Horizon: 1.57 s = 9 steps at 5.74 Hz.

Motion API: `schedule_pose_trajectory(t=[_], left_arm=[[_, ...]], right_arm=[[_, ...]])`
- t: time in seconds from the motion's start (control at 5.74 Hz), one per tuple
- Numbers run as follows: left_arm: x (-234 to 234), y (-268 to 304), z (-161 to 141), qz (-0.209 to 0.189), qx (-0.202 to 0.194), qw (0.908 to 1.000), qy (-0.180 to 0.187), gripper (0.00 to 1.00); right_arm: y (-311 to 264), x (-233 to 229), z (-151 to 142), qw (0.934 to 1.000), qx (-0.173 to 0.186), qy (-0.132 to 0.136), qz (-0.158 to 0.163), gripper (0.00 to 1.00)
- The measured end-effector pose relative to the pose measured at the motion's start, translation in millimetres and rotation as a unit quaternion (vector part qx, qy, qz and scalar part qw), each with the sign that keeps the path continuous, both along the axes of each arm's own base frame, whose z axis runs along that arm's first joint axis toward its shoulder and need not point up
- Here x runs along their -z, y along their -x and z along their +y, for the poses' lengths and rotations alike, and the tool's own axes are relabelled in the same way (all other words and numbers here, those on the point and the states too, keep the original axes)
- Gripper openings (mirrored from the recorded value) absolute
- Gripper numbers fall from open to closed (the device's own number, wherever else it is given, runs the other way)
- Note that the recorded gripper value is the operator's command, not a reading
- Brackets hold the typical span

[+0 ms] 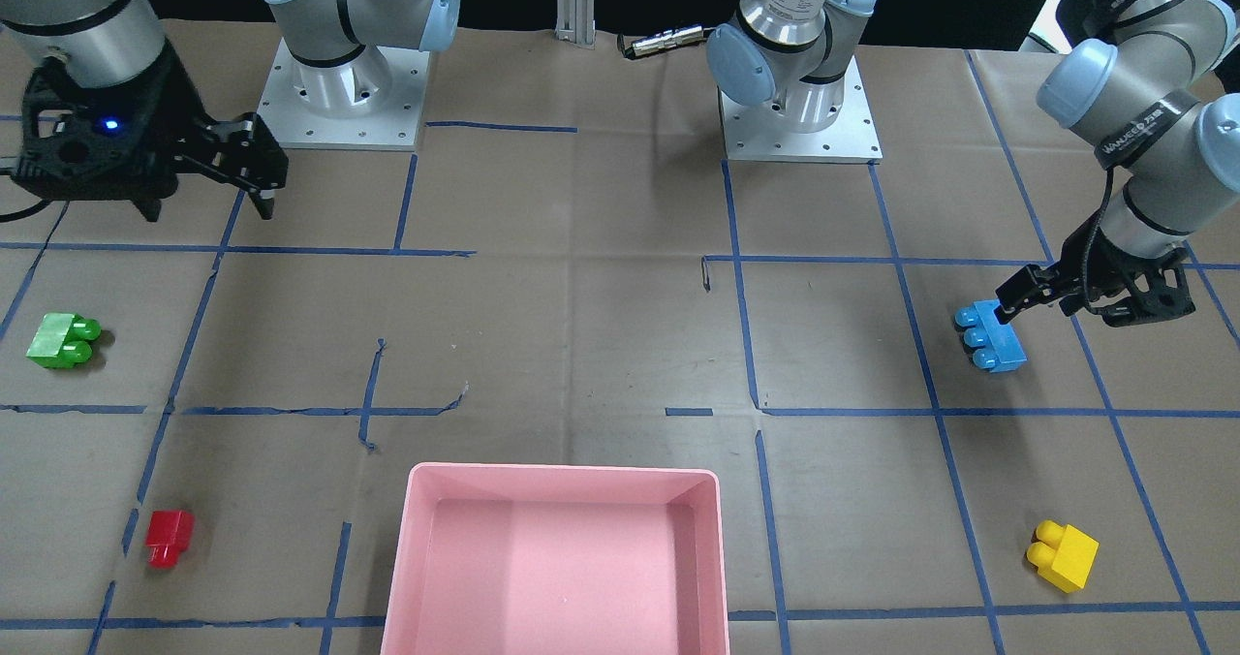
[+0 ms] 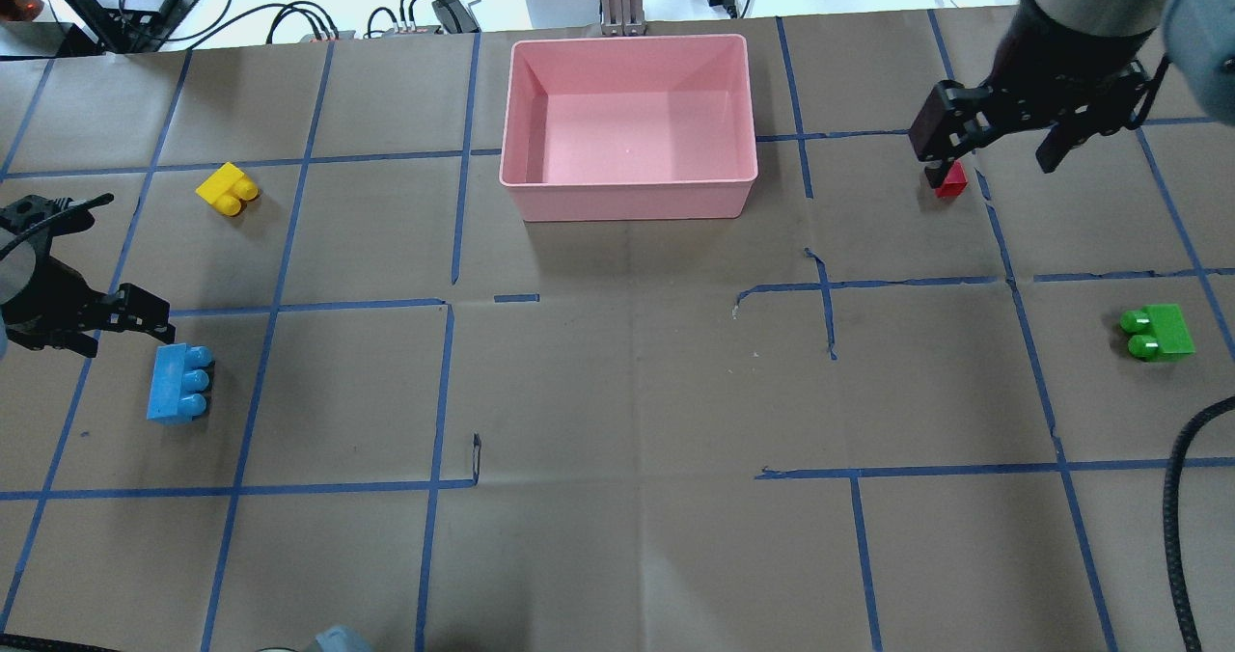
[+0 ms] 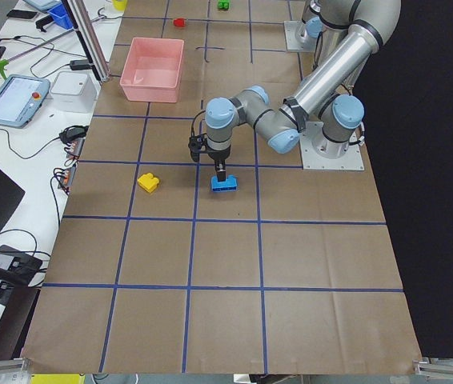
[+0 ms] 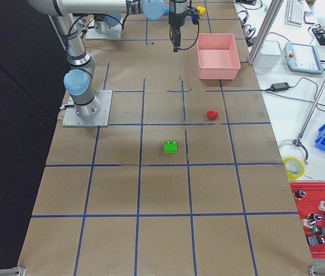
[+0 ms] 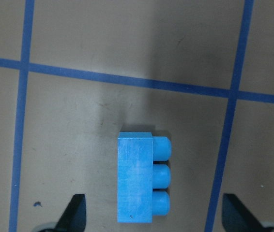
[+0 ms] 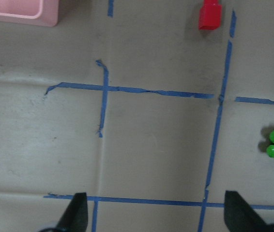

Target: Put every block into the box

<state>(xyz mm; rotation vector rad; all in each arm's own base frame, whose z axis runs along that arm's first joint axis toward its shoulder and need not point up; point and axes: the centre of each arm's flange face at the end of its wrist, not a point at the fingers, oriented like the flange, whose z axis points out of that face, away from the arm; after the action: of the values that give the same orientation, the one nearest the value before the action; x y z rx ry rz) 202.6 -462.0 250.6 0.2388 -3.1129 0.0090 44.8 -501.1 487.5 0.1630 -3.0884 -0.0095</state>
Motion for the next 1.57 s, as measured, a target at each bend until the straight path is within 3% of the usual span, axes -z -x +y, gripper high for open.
schedule_pose_trajectory(t=[0.17, 0.52, 0.87, 1.05, 1.57], left_arm=[[21, -1, 2, 0.002, -0.002, 1.0, -0.002, 0.98], [57, -7, -4, 0.003, 0.004, 1.0, -0.002, 0.97], [69, -6, -4, 0.007, 0.005, 0.9999, -0.006, 0.95], [75, -5, -3, 0.011, 0.005, 0.9999, -0.01, 0.89], [80, -6, -3, 0.012, 0.007, 0.9998, -0.012, 0.43]], right_arm=[[53, -4, -1, 0.9999, -0.011, 0.003, -0.001, 1.0], [165, 18, 7, 0.9996, 0.009, 0.026, 0.006, 1.0], [220, 70, 9, 0.9948, 0.026, 0.087, 0.046, 1.0], [233, 115, 12, 0.9955, 0.035, 0.078, 0.04, 1.0], [272, 209, 10, 0.9978, 0.047, 0.043, 0.017, 1.0]])
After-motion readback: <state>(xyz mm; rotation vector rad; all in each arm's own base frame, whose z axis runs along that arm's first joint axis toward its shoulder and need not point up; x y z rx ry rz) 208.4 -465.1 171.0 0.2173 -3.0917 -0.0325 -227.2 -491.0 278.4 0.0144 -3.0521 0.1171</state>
